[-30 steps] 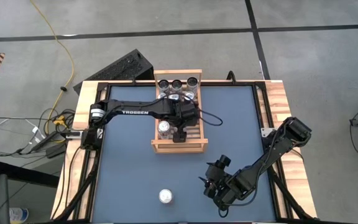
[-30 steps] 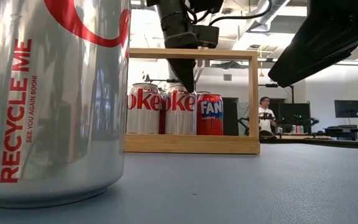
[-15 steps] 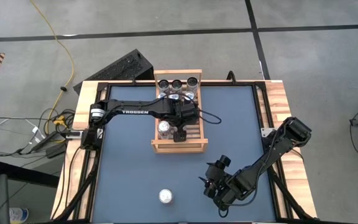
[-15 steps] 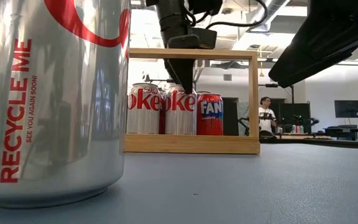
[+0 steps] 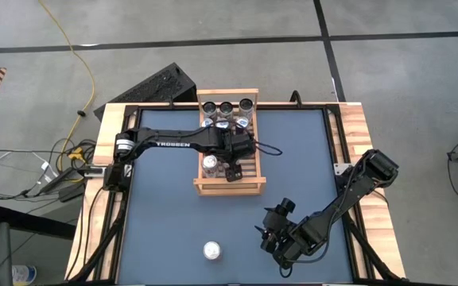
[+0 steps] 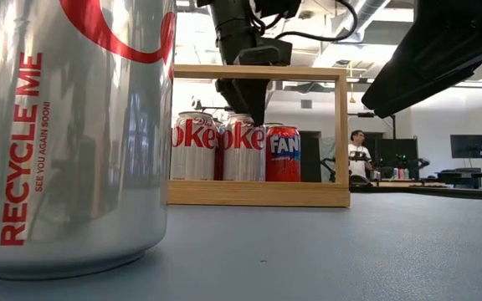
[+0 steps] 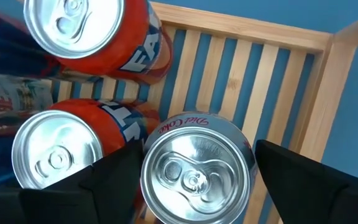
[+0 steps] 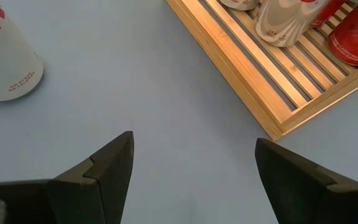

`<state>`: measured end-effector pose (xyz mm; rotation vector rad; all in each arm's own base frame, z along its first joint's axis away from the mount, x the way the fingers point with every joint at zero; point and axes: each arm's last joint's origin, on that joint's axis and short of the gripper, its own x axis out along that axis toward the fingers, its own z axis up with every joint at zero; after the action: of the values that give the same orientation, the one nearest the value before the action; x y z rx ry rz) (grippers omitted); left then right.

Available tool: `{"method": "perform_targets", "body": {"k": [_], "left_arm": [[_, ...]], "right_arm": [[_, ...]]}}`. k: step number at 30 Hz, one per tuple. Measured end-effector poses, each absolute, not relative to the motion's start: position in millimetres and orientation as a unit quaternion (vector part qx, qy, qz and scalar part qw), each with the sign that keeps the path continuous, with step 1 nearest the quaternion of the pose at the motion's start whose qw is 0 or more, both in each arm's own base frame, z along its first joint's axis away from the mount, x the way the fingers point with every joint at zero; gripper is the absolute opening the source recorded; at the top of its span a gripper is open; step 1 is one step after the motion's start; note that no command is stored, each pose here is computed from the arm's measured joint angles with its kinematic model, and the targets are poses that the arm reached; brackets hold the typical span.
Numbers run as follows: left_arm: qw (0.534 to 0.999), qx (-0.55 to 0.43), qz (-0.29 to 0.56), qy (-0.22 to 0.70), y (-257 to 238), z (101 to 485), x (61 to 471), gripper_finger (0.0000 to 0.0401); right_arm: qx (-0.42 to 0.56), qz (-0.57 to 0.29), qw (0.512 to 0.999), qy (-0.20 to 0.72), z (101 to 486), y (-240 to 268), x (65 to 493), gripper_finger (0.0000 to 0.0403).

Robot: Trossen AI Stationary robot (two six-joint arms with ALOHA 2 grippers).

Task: Place canned beverage on shelf
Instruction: Put the right silver can on the shelf aligned with the other silver soda can, then put the silver can on the shelf aligned with the other silver soda cans

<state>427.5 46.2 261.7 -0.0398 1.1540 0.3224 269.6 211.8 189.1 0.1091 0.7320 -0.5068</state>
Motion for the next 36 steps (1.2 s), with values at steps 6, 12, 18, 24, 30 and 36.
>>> {"method": "perform_targets", "body": {"k": [6,12,18,24,30,36], "left_arm": [[0.823,-0.054,0.181,0.536,45.3,261.3,427.7,0.0295],[0.824,-0.027,0.153,0.546,37.5,260.8,427.6,0.0295],[0.817,-0.019,0.15,0.556,28.0,259.9,425.8,0.0295],[0.818,-0.017,0.196,0.54,27.8,262.1,426.2,0.0295],[0.822,-0.061,0.221,0.522,28.8,262.5,428.1,0.0295],[0.823,-0.073,0.241,0.51,28.6,262.9,429.2,0.0295]], "right_arm": [[0.053,-0.245,0.901,0.354,189.0,211.8,269.6,0.0306],[0.053,-0.245,0.901,0.354,188.9,211.9,269.5,0.0306],[0.056,-0.242,0.9,0.359,188.7,212.1,269.4,0.0306],[0.056,-0.242,0.9,0.359,188.8,212.1,269.5,0.0306],[0.057,-0.241,0.9,0.358,188.8,212.2,269.6,0.0306],[0.057,-0.242,0.9,0.358,188.8,212.0,269.9,0.0306]]}}
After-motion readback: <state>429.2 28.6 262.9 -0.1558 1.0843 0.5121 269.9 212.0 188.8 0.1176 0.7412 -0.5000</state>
